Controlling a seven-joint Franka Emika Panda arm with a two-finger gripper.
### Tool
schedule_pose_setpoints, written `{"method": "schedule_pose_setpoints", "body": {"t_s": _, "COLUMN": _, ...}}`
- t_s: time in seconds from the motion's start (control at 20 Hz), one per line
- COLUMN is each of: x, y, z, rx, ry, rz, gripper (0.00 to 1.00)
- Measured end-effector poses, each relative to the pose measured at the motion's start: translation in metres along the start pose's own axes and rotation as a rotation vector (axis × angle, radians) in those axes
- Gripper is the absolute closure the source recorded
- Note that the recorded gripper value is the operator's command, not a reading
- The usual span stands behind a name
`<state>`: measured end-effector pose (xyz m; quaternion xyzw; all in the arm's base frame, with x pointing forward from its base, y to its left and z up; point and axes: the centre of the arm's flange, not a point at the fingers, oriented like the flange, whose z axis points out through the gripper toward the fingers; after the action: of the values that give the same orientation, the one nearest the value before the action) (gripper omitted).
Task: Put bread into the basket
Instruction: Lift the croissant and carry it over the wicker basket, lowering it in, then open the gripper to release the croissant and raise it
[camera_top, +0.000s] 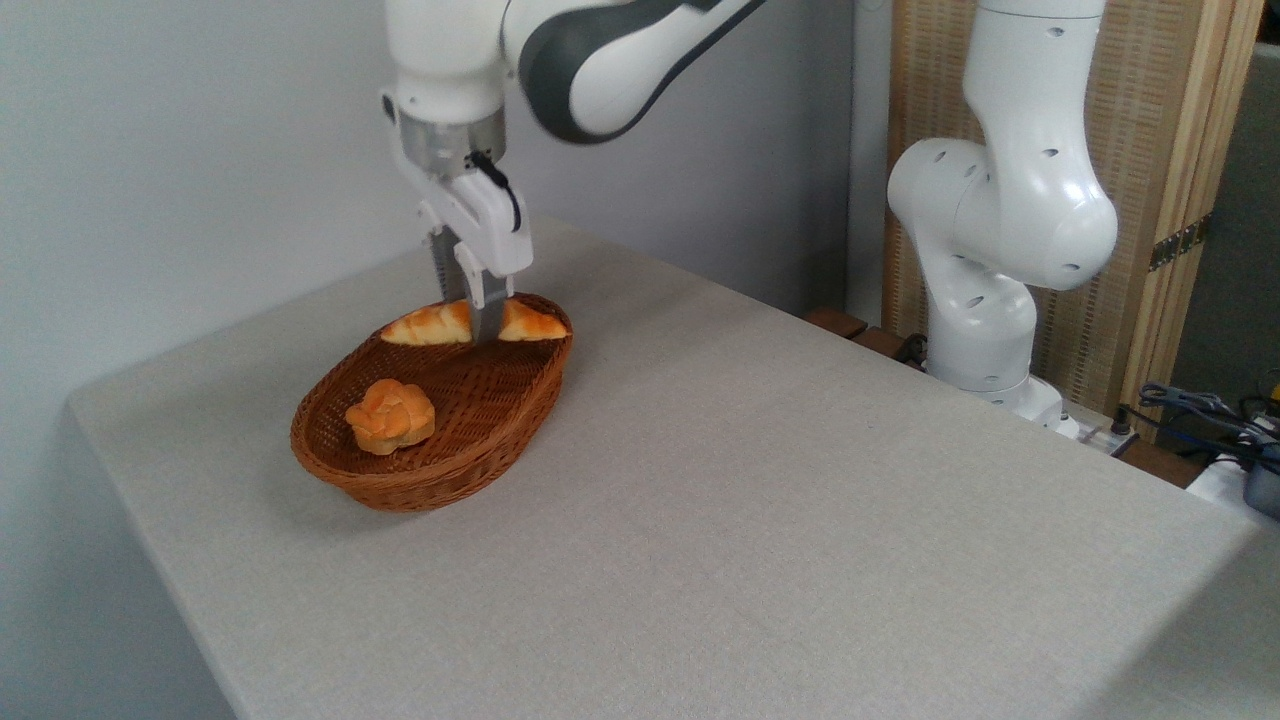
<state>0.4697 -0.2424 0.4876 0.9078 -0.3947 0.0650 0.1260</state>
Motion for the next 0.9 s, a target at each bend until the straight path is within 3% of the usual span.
{"method": "schedule_pose_setpoints", "body": {"t_s": 0.2, "x": 0.007, "y": 0.003, "z": 0.018, "rx": -0.012, "ry": -0.012, "rz": -0.046, "gripper": 0.0}}
{"method": "schedule_pose_setpoints", "body": {"t_s": 0.9, "x": 0.009, "y": -0.002, "z": 0.007, "rx": 0.003, "ry": 0.008, "rz": -0.053, "gripper": 0.0}}
